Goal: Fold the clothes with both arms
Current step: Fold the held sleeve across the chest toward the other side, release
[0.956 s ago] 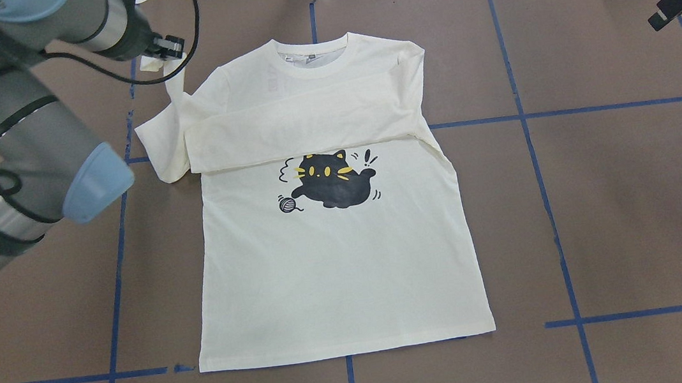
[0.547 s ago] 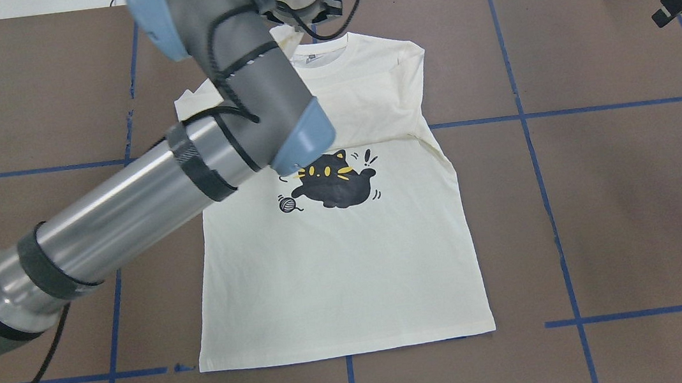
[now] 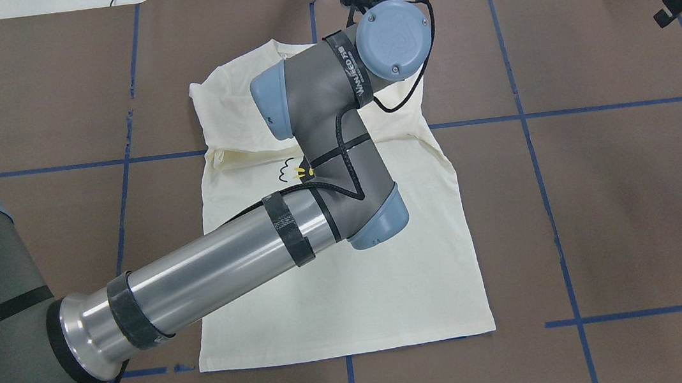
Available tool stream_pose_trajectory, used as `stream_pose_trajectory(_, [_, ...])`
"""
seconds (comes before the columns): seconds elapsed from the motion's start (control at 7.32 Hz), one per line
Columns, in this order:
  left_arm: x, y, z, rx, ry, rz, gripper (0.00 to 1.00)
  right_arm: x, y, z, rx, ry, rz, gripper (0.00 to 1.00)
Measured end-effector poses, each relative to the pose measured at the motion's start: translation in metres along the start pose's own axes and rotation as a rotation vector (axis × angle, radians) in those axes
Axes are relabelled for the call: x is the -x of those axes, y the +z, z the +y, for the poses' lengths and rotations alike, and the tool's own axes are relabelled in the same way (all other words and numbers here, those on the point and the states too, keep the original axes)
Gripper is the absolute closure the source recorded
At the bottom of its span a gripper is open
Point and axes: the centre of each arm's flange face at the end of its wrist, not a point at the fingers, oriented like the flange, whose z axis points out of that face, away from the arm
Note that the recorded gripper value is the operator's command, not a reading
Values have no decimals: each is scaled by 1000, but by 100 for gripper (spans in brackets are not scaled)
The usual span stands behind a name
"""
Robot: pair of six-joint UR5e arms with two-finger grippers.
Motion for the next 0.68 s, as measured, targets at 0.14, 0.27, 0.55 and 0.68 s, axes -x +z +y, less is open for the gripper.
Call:
stream_pose_trajectory(0.14, [-12, 6, 9, -7, 6, 13, 100, 0, 0, 0, 0, 1, 0, 0])
stream_pose_trajectory(0.27, [-25, 9, 12, -11, 7, 28, 100, 0, 0, 0, 0, 2, 0, 0])
stream_pose_trajectory(0.55, [-39, 8, 14, -23, -7, 67, 1, 0, 0, 0, 0, 3, 0, 0])
stream_pose_trajectory(0.68, [-43, 3, 10, -42, -40, 112, 0, 0, 0, 0, 0, 3, 0, 0])
